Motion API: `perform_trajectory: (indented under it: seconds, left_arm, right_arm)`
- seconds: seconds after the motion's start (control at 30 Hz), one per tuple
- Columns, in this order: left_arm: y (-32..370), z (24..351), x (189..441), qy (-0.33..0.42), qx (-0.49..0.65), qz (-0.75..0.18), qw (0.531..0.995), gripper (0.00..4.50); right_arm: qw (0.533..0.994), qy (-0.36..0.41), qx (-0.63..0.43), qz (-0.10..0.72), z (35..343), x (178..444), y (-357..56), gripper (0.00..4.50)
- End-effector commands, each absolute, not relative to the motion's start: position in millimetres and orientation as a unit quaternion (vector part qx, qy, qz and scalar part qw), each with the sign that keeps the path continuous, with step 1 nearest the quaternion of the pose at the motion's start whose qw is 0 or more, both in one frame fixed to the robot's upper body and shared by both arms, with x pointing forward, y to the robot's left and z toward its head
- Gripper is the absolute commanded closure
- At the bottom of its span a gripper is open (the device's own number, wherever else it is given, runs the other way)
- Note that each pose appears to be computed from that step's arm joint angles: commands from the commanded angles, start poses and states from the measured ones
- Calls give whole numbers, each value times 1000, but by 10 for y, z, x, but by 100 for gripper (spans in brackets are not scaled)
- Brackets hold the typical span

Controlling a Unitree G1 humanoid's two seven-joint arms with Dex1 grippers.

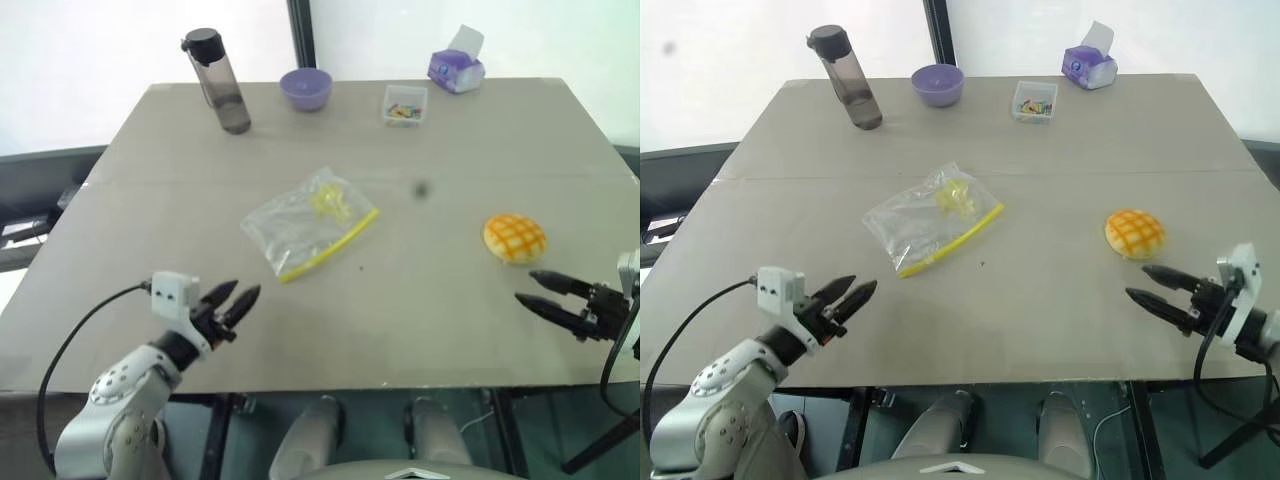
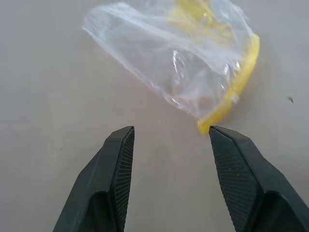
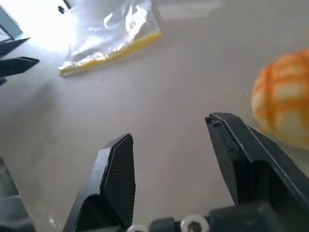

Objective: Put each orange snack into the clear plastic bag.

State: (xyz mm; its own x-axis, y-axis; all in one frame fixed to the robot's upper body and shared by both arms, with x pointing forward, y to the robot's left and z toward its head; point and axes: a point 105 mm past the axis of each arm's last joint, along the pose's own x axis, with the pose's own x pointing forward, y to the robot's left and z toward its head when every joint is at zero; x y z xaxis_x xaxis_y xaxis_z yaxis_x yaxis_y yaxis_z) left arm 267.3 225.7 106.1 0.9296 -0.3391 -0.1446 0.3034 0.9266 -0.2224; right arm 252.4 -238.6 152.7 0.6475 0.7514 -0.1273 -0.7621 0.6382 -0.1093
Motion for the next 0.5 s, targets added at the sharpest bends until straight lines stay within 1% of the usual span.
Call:
perform_trajectory:
  seconds: [0.03,0.27,0.5]
  left_arm:
    - [2334,1139,2791,90,-141,-134,977,190]
    - [2089,1020,2948,141,-226,-140,954,190]
    - [1739,897,3188,178,-264,-160,934,190]
  right_arm:
    - [889,-3,-108,444,1752,2525,-2183,177]
    - [875,-26,-132,464,1912,2564,-1991,177]
    - [870,-28,-137,474,1908,2560,-1923,177]
